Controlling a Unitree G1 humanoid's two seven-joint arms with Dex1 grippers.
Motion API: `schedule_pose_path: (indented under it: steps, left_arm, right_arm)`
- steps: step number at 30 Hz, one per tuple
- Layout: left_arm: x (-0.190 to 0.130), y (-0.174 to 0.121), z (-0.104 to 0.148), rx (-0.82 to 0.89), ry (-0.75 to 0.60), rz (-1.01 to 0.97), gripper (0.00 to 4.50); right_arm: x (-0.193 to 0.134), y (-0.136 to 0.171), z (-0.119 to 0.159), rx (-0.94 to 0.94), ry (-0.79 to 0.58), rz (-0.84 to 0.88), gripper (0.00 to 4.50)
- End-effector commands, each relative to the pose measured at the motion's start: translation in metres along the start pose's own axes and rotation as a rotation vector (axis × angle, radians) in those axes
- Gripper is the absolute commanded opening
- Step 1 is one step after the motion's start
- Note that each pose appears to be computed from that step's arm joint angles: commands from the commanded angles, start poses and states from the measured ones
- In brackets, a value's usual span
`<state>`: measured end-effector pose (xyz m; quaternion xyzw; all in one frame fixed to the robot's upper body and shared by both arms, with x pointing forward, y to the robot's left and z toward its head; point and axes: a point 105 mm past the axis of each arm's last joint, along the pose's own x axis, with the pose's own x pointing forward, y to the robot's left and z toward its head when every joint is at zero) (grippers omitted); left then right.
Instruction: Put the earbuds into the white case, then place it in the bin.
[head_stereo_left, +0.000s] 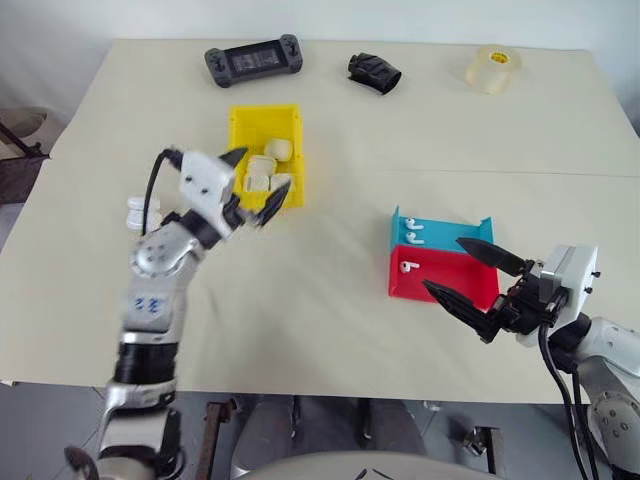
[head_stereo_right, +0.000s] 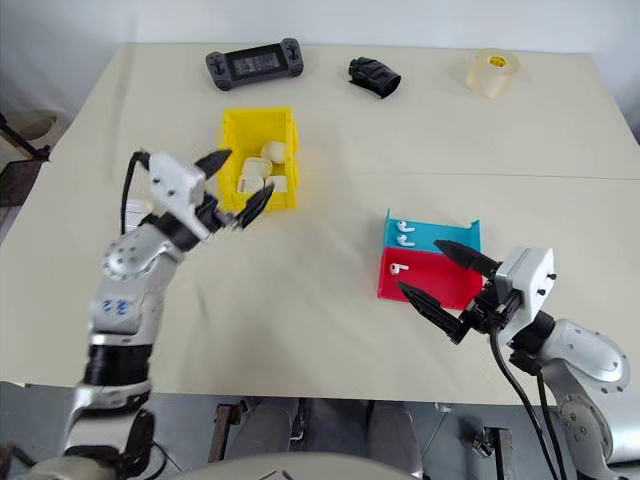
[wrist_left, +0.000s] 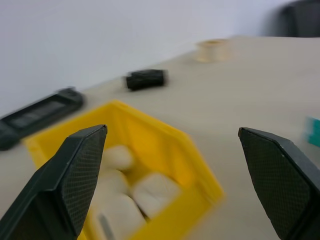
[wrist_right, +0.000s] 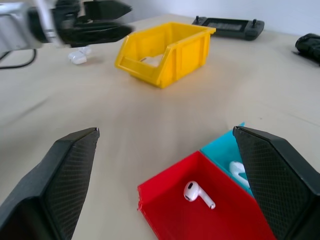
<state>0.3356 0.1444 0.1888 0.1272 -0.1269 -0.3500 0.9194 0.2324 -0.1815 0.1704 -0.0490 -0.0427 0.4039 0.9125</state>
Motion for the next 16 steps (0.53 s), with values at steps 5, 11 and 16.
schedule_pose_path:
  steps: [5,11,16]
  left_arm:
    - [-0.062,-0.011,0.012,-0.176,-0.071,-0.309,4.48]
    - [-0.074,0.0,0.002,-0.051,0.052,-0.325,4.48]
    - [-0.068,0.002,-0.002,-0.008,0.056,-0.26,4.48]
  right_arm:
    - [-0.007,-0.014,0.005,-0.047,0.016,0.016,4.5]
    - [-0.009,-0.028,0.008,-0.084,0.04,0.026,4.5]
    - [-0.009,-0.035,0.012,-0.1,0.054,0.024,4.5]
